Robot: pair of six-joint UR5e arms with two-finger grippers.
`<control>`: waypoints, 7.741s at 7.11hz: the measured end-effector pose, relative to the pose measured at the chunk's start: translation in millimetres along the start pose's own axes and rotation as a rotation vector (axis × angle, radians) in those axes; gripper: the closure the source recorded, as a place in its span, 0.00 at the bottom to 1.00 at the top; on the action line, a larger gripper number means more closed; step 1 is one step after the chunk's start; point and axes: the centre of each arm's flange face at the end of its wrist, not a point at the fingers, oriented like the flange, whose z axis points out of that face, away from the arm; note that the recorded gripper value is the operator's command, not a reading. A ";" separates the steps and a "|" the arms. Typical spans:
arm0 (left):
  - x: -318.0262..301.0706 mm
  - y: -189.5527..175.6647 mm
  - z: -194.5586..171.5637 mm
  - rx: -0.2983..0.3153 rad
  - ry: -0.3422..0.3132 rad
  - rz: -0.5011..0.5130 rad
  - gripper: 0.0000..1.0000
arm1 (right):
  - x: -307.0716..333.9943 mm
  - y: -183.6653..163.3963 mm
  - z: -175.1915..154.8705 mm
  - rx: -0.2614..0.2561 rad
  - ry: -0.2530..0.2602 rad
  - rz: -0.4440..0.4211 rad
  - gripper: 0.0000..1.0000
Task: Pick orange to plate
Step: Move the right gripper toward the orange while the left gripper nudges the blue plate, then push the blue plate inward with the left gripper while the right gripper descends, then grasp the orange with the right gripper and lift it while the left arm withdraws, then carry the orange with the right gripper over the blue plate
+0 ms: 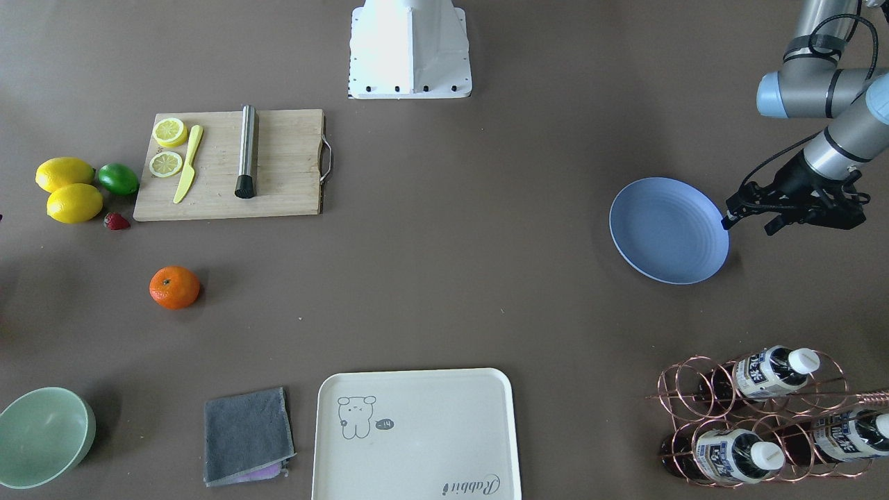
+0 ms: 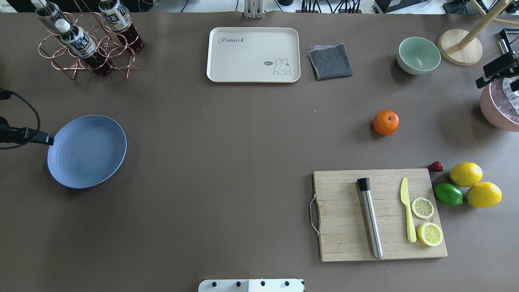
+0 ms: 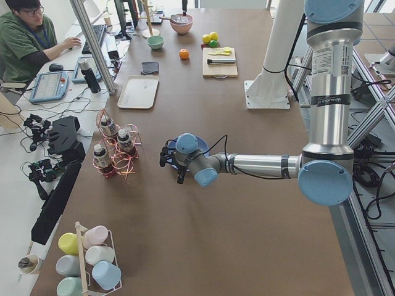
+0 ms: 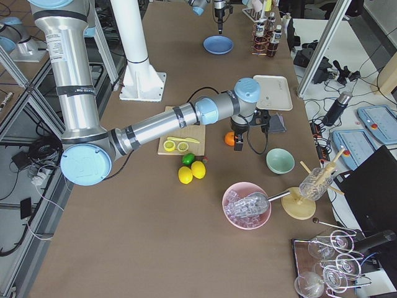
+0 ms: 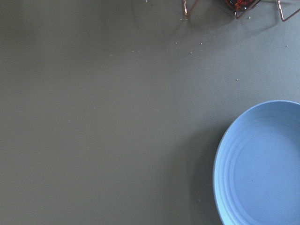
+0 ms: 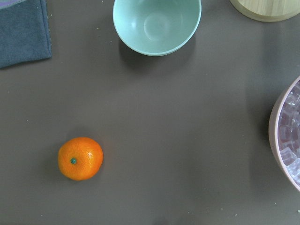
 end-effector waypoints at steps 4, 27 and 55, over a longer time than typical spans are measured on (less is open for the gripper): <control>10.9 13.7 26.6 -0.056 0.002 0.024 1.00 | -5.4 0.8 1.0 -0.002 -0.002 -0.010 0.00; 449.0 14.2 53.3 0.032 0.227 -0.367 1.00 | -153.4 -6.2 178.9 0.078 0.111 -0.019 0.00; 51.0 -9.6 -75.0 0.204 -0.092 -0.112 0.02 | -542.0 150.2 275.0 0.233 0.129 -0.137 0.00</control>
